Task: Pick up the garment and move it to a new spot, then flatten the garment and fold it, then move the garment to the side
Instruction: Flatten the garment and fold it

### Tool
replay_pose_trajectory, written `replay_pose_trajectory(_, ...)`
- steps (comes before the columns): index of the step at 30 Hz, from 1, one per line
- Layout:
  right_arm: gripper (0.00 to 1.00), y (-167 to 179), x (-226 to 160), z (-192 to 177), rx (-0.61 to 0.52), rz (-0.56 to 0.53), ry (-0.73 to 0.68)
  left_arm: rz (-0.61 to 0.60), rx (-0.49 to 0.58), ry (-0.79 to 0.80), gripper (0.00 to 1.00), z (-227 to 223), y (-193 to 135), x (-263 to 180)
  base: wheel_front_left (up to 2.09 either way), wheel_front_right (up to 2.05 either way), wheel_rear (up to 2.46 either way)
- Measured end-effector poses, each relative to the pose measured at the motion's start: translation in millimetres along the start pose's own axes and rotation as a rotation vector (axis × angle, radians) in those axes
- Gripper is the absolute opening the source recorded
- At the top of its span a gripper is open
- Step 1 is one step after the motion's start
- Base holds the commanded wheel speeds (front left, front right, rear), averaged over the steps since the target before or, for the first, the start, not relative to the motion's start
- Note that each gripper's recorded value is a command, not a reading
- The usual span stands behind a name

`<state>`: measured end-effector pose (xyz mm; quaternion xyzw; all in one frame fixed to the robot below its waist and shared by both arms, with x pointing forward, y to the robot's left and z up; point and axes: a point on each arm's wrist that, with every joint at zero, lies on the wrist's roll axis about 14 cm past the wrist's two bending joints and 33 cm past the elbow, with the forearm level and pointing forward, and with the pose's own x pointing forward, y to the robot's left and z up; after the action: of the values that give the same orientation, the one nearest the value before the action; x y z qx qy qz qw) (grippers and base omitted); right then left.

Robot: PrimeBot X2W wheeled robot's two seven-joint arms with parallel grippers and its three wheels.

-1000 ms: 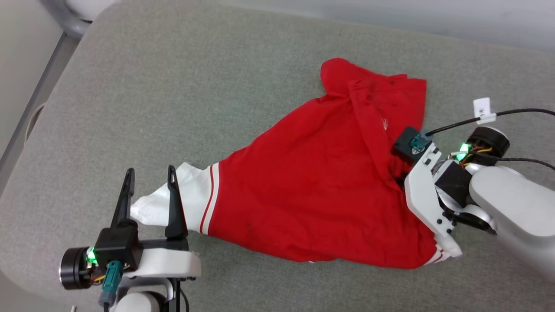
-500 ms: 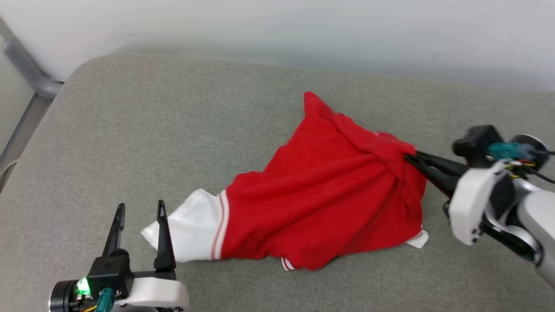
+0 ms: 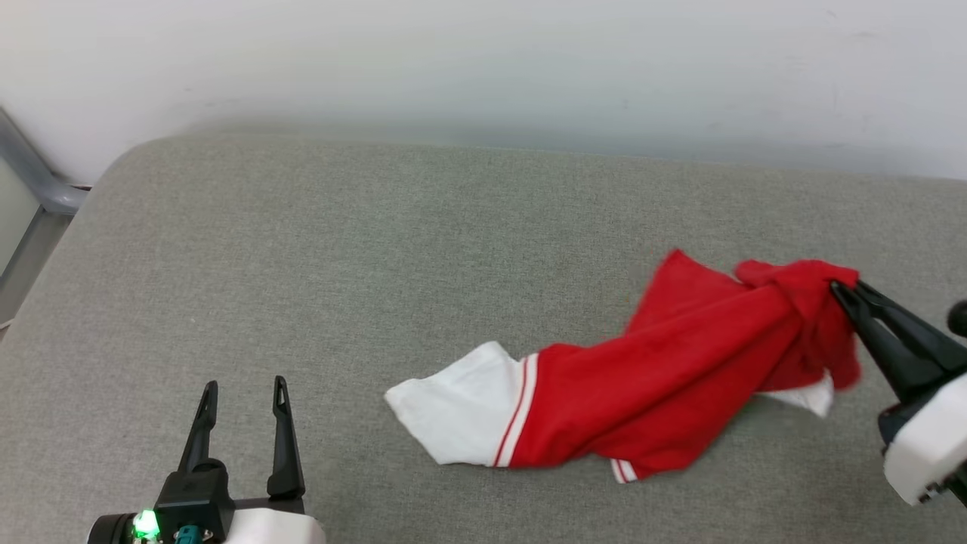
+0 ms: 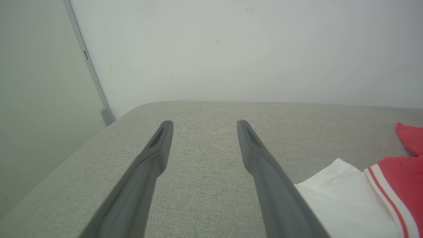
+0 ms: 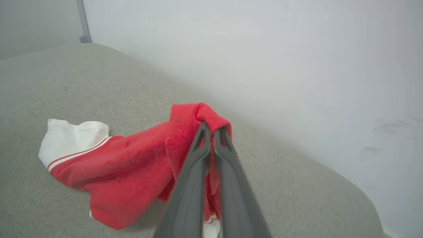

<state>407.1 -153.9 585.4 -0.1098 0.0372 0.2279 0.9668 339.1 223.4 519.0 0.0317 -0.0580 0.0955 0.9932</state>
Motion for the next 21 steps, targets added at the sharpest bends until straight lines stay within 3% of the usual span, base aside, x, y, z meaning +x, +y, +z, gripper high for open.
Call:
replay_pose_trajectory(5, 0.0, -2.5, -14.7, 16.6, -0.012, -0.053, -0.021, 0.002, 0.0, 0.005, 1.0, -1.1, 0.3, -1.1, 0.0, 0.0, 0.0)
replay_pose_trajectory(11, 0.0, -9.0, -6.7, 22.6, -0.034, -0.065, -0.024, 0.006, 0.001, 0.02, 1.0, -5.7, 0.5, -0.2, 0.0, 0.0, 0.0)
replay_pose_trajectory(21, 0.0, -11.3, 73.9, 33.0, -0.129, 0.045, -0.024, 0.011, 0.003, 0.031, 1.0, -12.6, -2.3, 22.7, 0.0, 0.0, 0.0)
